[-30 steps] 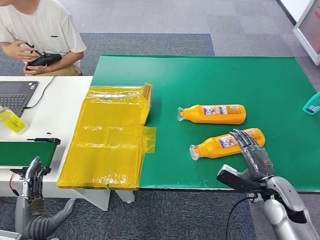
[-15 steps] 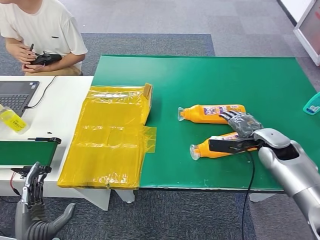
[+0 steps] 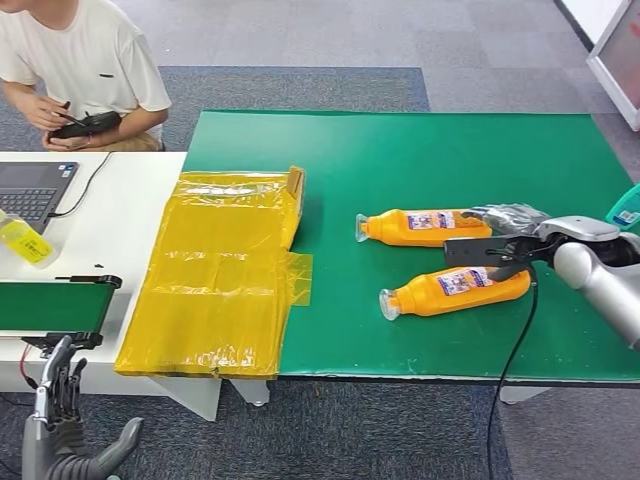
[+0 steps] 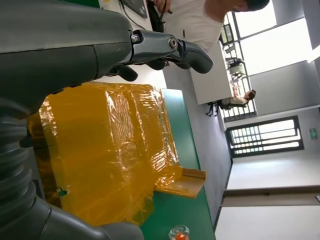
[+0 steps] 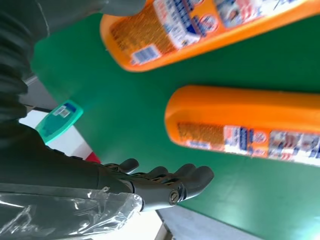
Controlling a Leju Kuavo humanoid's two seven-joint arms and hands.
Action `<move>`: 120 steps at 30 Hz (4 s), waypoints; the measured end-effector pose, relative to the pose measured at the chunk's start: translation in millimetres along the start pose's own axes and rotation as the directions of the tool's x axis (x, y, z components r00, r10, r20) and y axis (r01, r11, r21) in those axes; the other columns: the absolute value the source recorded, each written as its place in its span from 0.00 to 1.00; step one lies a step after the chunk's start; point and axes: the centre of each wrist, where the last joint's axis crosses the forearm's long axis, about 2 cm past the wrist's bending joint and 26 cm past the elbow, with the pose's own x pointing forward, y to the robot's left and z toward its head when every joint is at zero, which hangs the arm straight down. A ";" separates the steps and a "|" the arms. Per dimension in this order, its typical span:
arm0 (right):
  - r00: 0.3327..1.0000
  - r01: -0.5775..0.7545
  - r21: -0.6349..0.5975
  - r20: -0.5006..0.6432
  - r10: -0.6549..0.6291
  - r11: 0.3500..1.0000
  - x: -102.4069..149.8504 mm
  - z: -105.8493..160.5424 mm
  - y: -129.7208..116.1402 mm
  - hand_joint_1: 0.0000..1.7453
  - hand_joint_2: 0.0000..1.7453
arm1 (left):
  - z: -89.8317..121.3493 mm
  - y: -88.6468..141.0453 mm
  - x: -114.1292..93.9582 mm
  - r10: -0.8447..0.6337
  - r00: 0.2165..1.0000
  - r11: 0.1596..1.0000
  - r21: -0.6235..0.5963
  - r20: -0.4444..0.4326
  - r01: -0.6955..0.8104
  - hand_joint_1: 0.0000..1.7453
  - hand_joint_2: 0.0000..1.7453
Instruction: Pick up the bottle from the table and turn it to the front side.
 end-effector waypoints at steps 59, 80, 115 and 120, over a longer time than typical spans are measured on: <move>0.998 0.002 0.119 -0.059 0.005 0.993 -35.9 -7.3 112.9 0.00 1.00 | -10.8 -12.4 -5.2 -0.032 1.000 0.993 -0.113 0.000 0.031 0.00 1.00; 0.997 0.043 0.089 -0.067 -0.038 0.995 -25.2 -24.1 133.2 1.00 1.00 | -8.0 -18.2 -12.7 0.008 1.000 0.991 -0.132 -0.022 -0.011 0.00 1.00; 0.908 0.297 -0.534 0.416 -0.060 0.791 142.7 -7.7 179.3 1.00 1.00 | -24.4 -49.8 -5.0 0.167 0.986 0.970 -0.180 -0.009 -0.166 0.00 1.00; 0.771 0.539 -0.438 0.601 -0.211 0.720 185.8 -3.7 191.0 1.00 1.00 | -33.3 -67.0 -0.2 0.203 0.979 0.958 -0.208 0.005 -0.197 0.00 1.00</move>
